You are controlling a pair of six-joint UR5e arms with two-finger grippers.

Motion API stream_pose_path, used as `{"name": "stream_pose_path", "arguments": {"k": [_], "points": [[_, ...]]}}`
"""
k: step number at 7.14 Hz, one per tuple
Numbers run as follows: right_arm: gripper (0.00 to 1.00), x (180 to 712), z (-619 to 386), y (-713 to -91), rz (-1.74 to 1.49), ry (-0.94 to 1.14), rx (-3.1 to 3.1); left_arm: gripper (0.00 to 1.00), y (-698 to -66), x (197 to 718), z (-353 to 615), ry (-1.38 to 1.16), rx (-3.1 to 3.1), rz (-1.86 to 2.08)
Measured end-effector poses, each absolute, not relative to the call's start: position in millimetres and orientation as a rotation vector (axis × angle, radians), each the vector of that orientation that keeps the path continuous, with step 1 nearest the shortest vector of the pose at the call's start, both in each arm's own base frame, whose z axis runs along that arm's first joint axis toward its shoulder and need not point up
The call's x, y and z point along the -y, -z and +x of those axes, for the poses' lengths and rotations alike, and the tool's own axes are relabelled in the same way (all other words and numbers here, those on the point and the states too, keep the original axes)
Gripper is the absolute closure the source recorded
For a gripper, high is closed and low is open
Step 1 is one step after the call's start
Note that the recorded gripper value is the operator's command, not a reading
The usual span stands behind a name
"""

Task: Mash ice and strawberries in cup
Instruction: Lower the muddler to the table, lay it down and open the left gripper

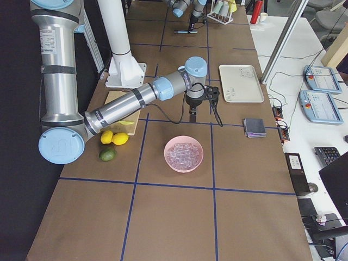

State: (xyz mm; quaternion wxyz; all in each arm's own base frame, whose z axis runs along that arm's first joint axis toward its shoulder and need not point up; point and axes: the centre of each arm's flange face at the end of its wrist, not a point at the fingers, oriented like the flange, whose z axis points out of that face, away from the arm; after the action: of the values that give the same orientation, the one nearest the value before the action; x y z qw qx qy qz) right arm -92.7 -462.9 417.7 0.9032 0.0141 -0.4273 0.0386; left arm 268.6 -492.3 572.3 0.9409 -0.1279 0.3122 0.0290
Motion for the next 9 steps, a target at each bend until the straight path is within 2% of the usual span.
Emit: {"name": "stream_pose_path", "arguments": {"k": [3, 6, 8, 9], "points": [[0.01, 463.2, -92.8, -417.1, 0.031, -0.079, 0.884, 0.0, -562.6, 492.9, 266.9, -0.066, -0.649, -0.235], [0.01, 463.5, -90.0, -424.5, 0.029, -0.059, 0.877, 0.0, -471.5, 464.4, 227.5, -0.097, -0.753, -0.081], [0.01, 462.3, -66.4, -460.6, 0.042, 0.005, 0.848, 0.0, -429.8, 442.2, 163.1, -0.062, -0.83, 0.007], [0.01, 459.6, -47.9, -486.4, 0.049, 0.042, 0.832, 0.0, -430.5, 438.4, 132.9, -0.071, -0.856, 0.033]]}}
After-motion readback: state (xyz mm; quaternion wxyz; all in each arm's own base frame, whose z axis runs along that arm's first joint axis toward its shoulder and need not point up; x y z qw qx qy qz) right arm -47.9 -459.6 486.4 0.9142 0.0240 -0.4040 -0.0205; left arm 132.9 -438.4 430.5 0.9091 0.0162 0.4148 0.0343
